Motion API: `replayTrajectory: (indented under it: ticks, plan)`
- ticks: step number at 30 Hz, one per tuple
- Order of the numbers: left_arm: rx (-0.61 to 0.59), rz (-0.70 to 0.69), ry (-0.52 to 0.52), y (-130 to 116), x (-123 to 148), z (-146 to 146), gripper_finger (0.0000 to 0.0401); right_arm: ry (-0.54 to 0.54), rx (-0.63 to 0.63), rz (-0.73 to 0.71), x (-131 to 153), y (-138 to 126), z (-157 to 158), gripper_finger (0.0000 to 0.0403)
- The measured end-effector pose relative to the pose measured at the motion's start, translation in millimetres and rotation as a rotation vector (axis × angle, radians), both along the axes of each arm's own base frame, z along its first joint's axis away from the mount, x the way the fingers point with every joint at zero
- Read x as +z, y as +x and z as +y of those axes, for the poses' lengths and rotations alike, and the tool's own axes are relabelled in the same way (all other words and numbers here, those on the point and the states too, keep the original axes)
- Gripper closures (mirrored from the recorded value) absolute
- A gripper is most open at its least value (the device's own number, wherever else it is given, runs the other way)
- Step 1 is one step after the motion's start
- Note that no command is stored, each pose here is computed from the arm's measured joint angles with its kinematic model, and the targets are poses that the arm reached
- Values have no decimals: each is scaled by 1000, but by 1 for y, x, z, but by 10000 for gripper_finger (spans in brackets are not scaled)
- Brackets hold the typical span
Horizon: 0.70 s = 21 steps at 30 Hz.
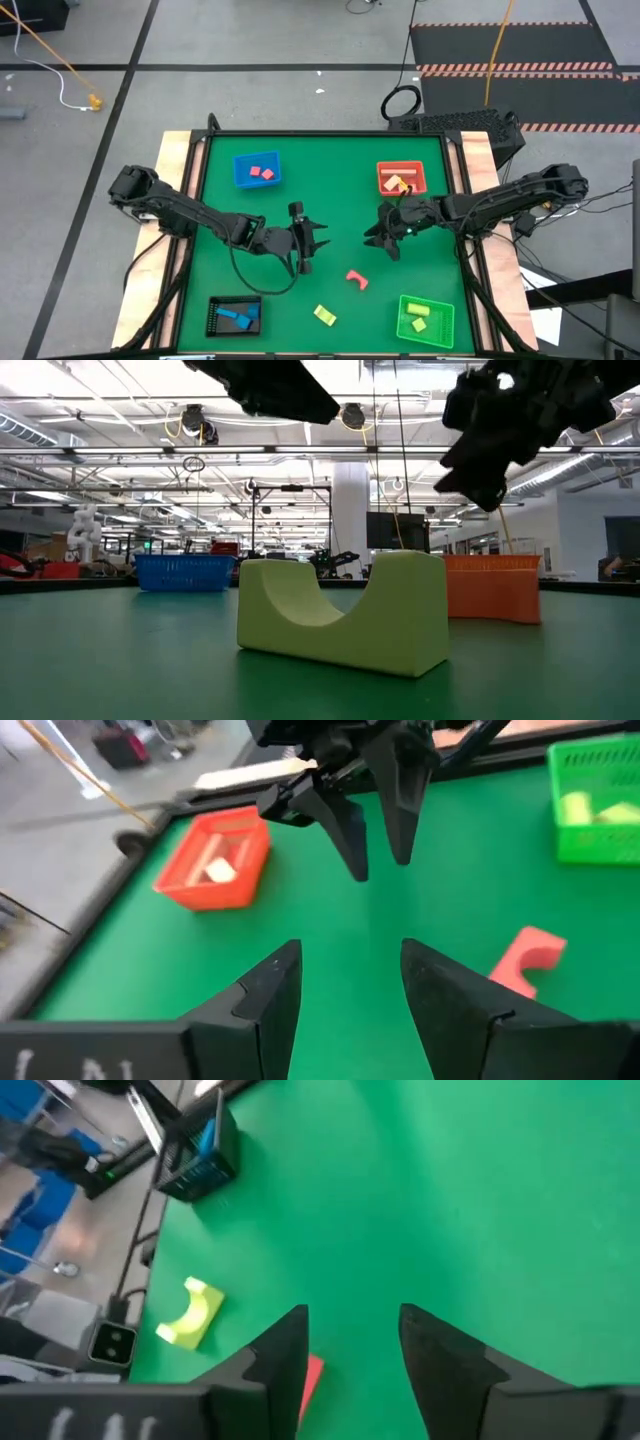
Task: Sort & place blocks by color
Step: Put the orange block in the blue basket
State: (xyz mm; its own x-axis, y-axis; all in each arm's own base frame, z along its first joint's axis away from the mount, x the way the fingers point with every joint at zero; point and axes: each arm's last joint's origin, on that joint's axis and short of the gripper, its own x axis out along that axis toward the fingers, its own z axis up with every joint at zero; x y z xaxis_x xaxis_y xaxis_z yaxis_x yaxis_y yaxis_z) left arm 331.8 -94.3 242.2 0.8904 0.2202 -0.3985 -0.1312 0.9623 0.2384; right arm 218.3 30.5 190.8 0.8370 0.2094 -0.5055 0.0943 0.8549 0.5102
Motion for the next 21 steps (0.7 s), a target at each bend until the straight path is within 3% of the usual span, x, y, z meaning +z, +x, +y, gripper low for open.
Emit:
replayTrajectory:
  ticks: [8,14,21]
  plan:
    - [-166,42,-211,8,-10,2,226,-8,75,59,-14,4,17,189]
    - [-166,98,-219,11,-24,0,226,7,76,92,-31,11,37,157]
    - [-167,102,-225,12,-29,-5,226,-35,153,59,-52,19,66,152]
